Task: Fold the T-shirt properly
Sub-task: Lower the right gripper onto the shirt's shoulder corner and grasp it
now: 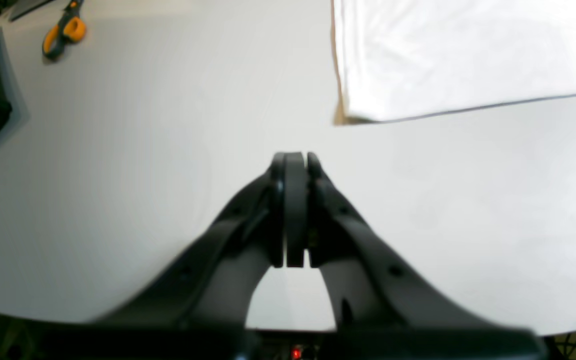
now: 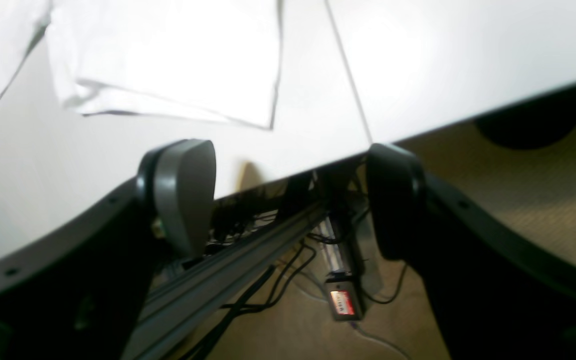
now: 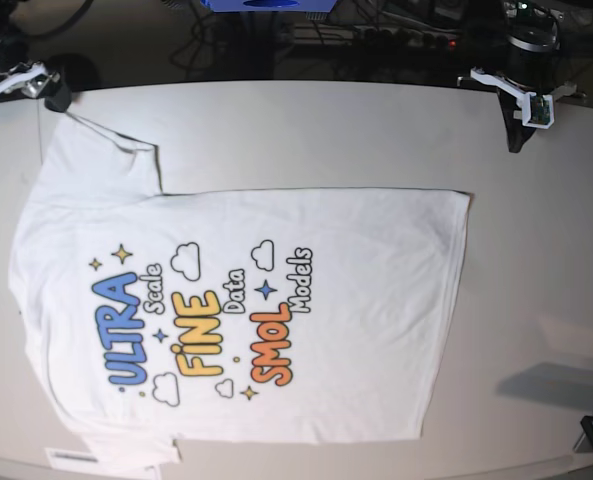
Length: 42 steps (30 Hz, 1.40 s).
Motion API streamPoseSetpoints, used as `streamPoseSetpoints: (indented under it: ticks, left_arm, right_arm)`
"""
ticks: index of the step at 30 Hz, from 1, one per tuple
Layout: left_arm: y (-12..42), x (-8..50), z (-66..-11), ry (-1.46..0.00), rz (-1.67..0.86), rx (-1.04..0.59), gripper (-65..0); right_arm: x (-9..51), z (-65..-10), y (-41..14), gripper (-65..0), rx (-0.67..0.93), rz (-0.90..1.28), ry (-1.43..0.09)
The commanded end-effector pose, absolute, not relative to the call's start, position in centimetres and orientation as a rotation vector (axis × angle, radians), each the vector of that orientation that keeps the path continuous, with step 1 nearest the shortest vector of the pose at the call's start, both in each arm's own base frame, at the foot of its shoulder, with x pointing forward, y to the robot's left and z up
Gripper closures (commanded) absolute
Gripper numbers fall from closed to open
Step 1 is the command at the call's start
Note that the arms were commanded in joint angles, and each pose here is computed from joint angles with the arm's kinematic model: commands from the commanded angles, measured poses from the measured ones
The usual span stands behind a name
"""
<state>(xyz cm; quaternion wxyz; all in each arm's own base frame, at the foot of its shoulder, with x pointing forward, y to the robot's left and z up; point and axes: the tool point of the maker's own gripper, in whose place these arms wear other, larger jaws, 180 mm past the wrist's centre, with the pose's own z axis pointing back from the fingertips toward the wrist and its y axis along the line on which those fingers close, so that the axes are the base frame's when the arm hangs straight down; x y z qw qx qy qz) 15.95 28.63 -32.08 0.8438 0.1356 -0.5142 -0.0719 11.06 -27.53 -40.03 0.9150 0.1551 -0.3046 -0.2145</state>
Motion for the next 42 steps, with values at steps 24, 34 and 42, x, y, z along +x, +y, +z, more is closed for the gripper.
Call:
streamPoseSetpoints:
  ticks: [24, 34, 42]
  left_arm:
    - [28.8, 16.0, -31.5, -1.11, -0.156, 0.29, 0.0]
    - [28.8, 15.9, -31.5, -1.107, -0.155, 0.29, 0.0]
    - [29.3, 16.0, -32.5, -1.094, -0.135, 0.287, 0.0]
  right_arm:
    - [13.4, -41.9, -24.4, -45.6, 0.458, -0.392, -0.586]
    - [14.4, -42.3, -21.2, -45.3, 0.529, -0.335, -0.567]
    - [15.0, -42.0, -21.7, -20.3, 0.521, -0.343, -0.606]
